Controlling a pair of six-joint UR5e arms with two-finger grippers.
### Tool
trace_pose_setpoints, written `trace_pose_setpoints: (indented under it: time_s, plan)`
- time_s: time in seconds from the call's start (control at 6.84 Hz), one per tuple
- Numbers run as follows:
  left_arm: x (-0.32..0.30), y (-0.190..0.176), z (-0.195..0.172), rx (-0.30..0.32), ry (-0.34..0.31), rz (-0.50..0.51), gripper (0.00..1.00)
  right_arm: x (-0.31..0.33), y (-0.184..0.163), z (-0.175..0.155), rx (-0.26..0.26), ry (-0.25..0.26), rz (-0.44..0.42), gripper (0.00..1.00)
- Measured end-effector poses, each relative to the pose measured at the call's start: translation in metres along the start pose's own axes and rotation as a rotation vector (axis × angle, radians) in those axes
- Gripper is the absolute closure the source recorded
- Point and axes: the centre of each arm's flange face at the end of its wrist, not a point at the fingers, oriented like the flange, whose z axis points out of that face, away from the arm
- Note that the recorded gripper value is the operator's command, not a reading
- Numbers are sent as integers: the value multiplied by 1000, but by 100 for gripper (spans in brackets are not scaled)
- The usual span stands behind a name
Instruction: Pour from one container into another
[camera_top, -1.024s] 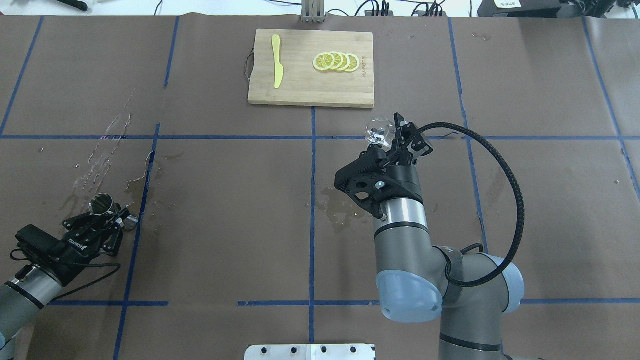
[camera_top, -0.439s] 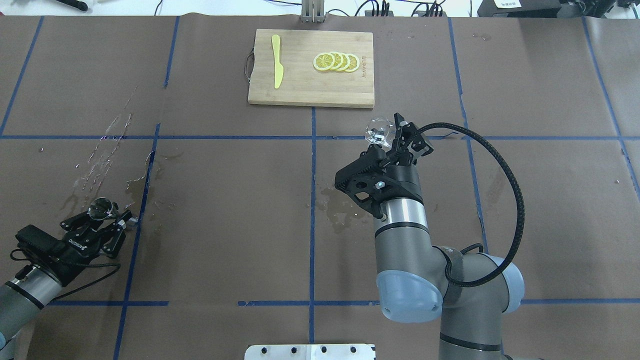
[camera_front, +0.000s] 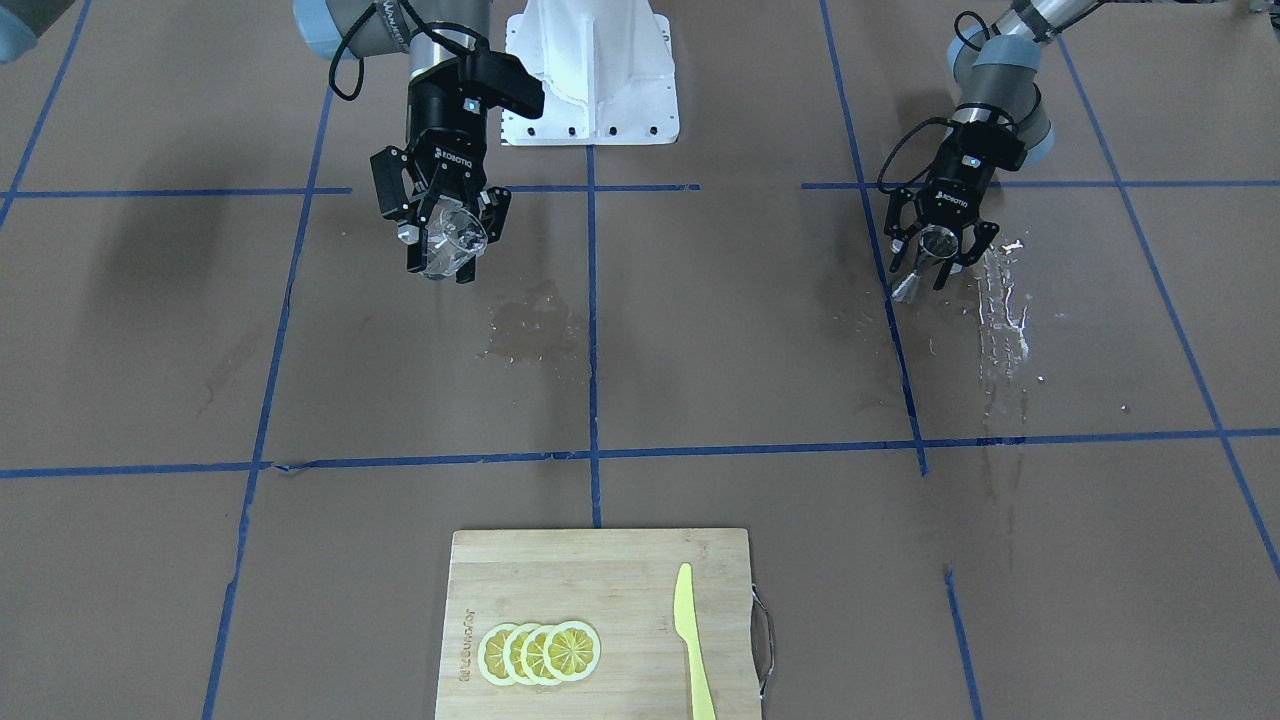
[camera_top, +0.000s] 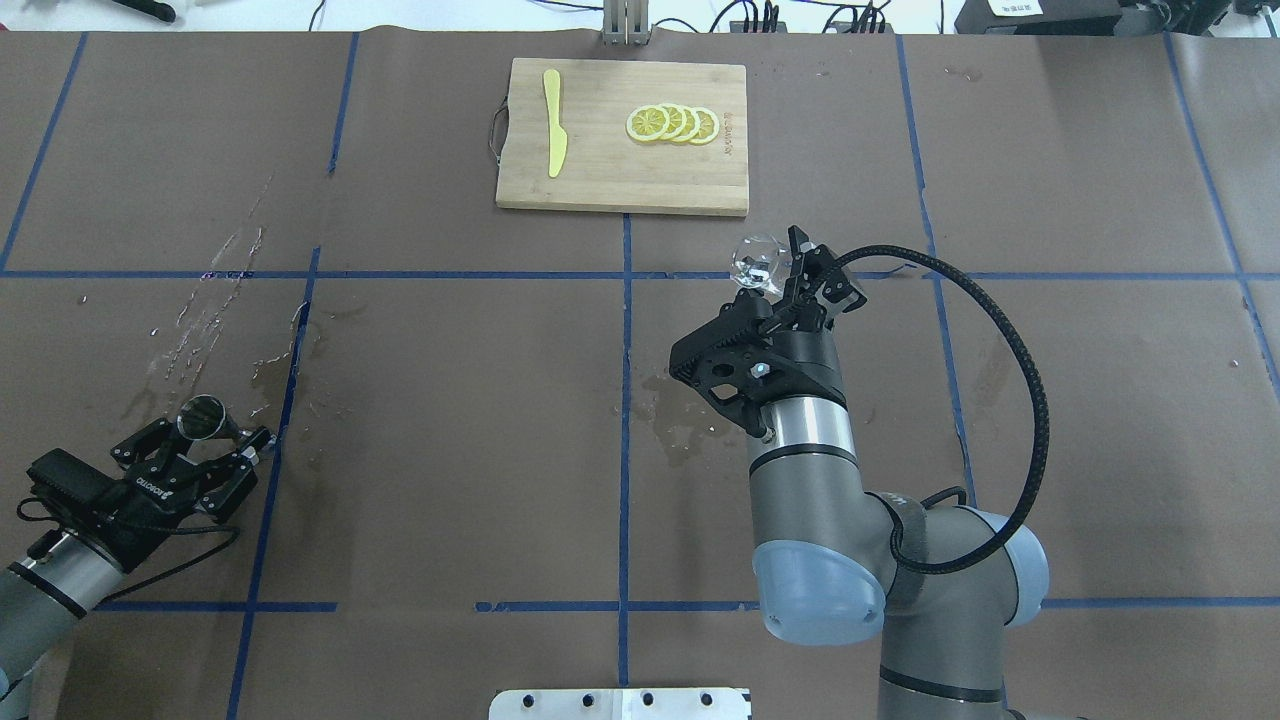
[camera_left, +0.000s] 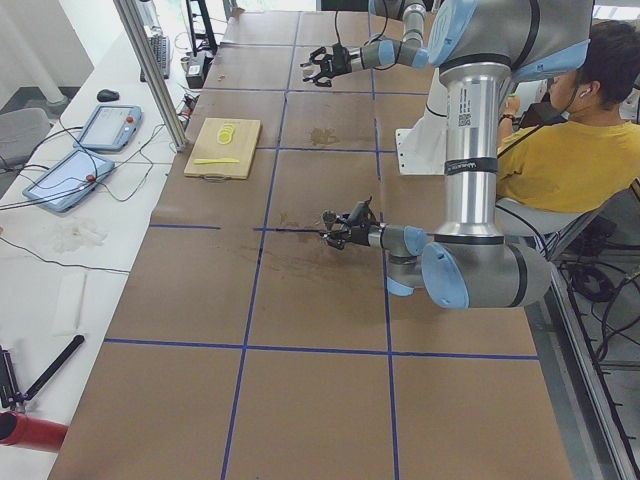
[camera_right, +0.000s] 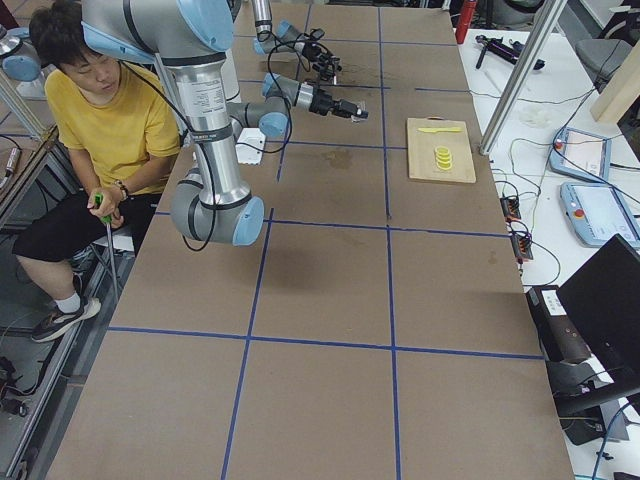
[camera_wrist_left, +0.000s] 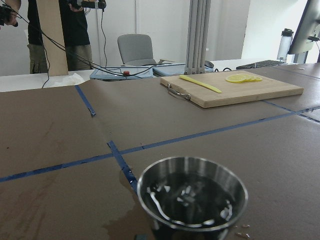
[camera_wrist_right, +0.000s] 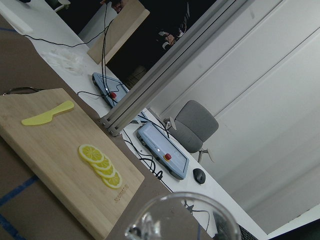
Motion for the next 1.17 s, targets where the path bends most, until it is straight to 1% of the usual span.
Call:
trace_pose_setpoints:
  time_s: [0.29,0.88,1.17]
  plan:
    - [1,-10,-3,28,11,-36,0,0,-1,0,1,0,2,100]
    - [3,-41,-11,128,-5,-111,0,0,-2,-1,2,-1,4,100]
    - [16,-63,-13,169,18,-118,0,0,-2,-1,2,-1,4,100]
